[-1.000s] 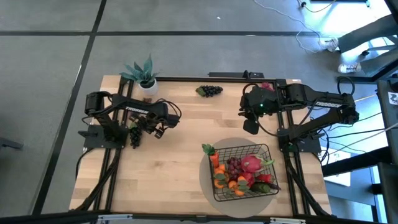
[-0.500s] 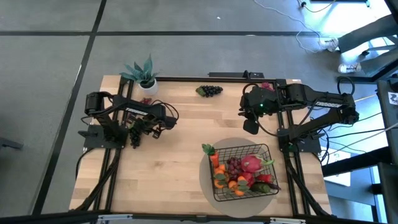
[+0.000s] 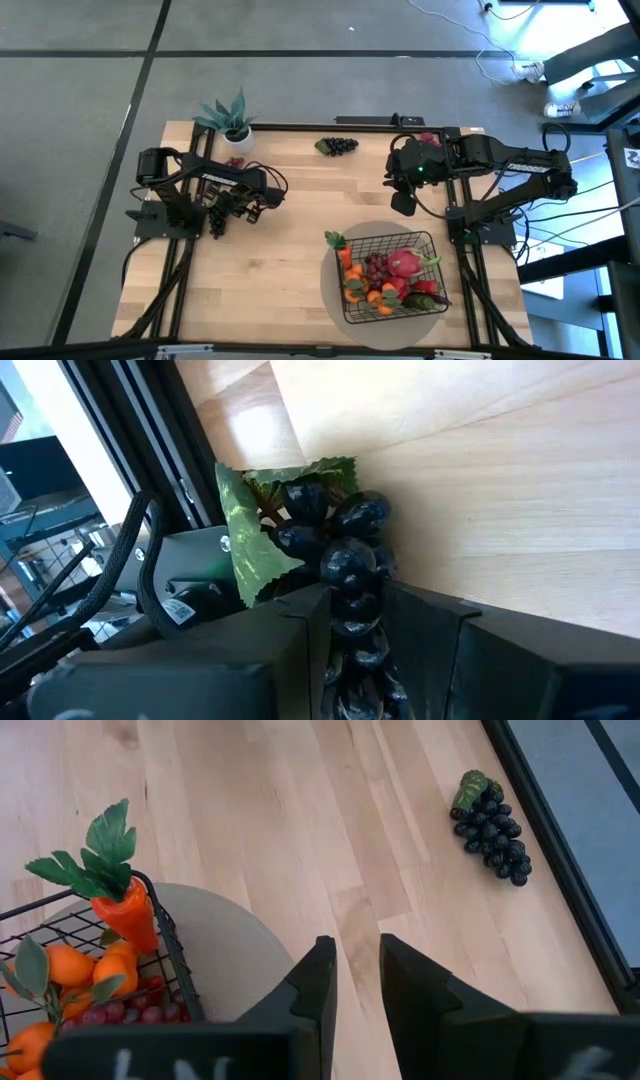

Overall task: Build produce basket
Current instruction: Put the middle left black grapes into the wire basket

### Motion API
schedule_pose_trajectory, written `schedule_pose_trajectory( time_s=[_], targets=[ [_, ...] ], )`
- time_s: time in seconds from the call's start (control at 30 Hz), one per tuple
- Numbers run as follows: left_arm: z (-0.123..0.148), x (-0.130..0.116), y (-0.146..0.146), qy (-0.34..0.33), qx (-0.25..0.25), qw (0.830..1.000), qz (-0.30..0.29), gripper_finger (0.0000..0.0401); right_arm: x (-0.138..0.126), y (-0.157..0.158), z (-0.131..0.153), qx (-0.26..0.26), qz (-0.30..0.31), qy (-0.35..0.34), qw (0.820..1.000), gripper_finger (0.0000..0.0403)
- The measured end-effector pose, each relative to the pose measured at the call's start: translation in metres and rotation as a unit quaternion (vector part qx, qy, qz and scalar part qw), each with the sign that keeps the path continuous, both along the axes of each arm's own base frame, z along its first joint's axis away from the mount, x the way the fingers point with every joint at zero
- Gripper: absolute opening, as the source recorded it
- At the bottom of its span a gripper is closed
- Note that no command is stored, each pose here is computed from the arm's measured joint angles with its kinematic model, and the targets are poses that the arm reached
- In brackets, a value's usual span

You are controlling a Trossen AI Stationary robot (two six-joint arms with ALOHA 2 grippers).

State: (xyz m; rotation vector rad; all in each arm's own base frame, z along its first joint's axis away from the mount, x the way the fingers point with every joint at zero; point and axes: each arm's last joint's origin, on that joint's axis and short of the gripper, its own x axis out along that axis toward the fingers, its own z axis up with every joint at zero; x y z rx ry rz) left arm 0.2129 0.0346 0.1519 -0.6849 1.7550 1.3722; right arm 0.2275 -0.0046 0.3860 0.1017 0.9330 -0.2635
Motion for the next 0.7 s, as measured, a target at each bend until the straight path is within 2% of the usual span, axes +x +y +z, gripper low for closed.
schedule_pose_trajectory(
  time_s=[0.7],
  targets=[
    [0.0, 0.0, -0.0001, 0.001, -0.009, 1.0, -0.012, 0.0082, 0.0, 0.0, 0.0, 0.0, 0.0, 0.0, 1.0, 0.0067]
  ],
)
